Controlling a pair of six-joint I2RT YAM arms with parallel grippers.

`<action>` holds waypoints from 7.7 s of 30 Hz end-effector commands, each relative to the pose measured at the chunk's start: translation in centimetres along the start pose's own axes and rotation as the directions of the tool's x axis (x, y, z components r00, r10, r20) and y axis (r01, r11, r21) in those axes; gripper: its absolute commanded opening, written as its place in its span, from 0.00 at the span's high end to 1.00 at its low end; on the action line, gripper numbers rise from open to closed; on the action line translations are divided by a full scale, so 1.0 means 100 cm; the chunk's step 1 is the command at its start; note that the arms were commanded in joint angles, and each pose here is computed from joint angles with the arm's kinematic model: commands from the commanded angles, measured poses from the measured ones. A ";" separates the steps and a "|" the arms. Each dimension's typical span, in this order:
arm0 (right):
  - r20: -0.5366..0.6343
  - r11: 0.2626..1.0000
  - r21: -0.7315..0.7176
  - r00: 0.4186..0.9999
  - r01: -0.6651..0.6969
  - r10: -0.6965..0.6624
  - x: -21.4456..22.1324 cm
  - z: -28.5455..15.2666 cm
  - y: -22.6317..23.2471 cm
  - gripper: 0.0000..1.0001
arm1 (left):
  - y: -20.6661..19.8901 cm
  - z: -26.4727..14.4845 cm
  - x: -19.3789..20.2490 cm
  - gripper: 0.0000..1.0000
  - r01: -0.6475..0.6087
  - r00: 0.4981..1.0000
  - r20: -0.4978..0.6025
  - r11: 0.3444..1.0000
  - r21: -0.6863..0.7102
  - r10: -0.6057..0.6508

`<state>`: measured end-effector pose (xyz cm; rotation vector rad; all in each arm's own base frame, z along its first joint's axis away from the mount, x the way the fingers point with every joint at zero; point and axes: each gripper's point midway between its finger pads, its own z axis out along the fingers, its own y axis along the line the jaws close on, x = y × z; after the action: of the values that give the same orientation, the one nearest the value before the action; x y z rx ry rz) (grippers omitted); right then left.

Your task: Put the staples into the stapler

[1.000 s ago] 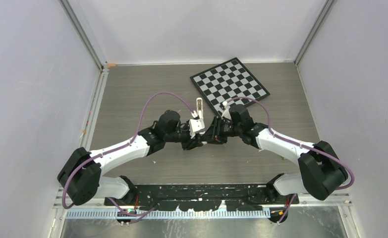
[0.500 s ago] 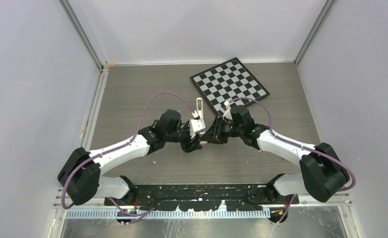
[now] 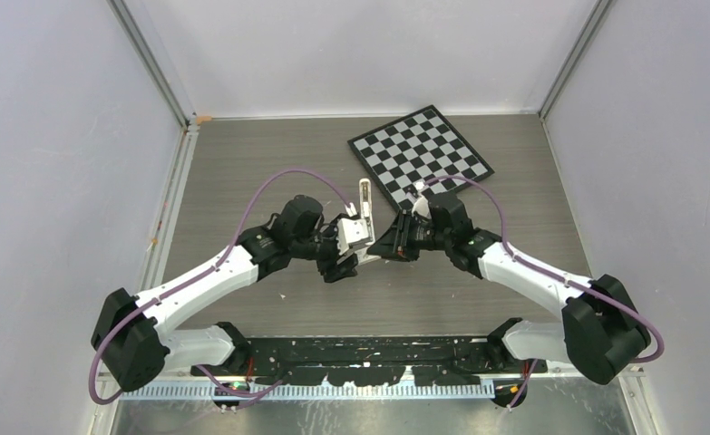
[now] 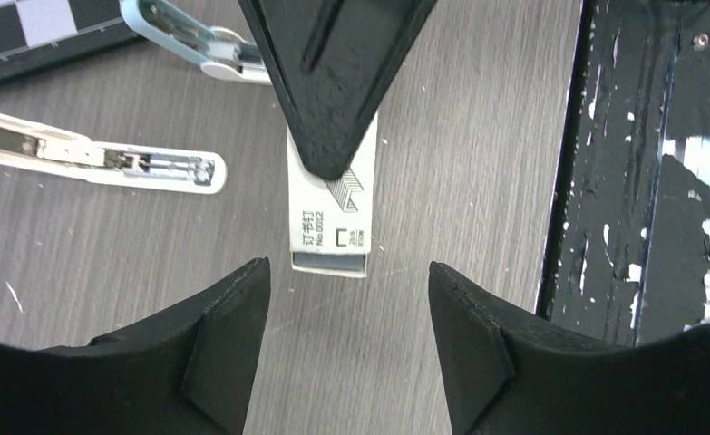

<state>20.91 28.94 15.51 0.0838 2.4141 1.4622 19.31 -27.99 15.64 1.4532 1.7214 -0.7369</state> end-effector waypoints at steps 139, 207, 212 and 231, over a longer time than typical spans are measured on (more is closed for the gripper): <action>-0.022 0.998 -0.060 1.000 0.015 -0.017 -0.001 0.004 -0.006 0.49 | 0.008 0.023 0.033 0.69 -0.094 0.995 -0.039 0.996 0.001 0.094; 0.111 0.908 0.403 0.991 -0.113 0.074 0.023 -0.055 -0.110 0.70 | -0.011 0.051 0.062 0.74 0.092 0.947 -0.291 0.984 -0.154 -0.134; 0.129 0.871 0.477 0.990 -0.119 0.064 0.025 -0.064 -0.125 0.69 | -0.021 0.064 0.069 0.75 0.099 0.936 -0.323 0.985 -0.141 -0.140; 0.216 0.832 0.536 0.976 -0.143 0.029 0.009 -0.083 -0.120 0.57 | -0.027 0.078 0.092 0.68 0.119 0.919 -0.354 0.980 -0.162 -0.170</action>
<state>17.52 16.46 6.34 0.4599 2.6771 0.7054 16.97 -28.95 3.38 1.4887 2.1586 -0.4055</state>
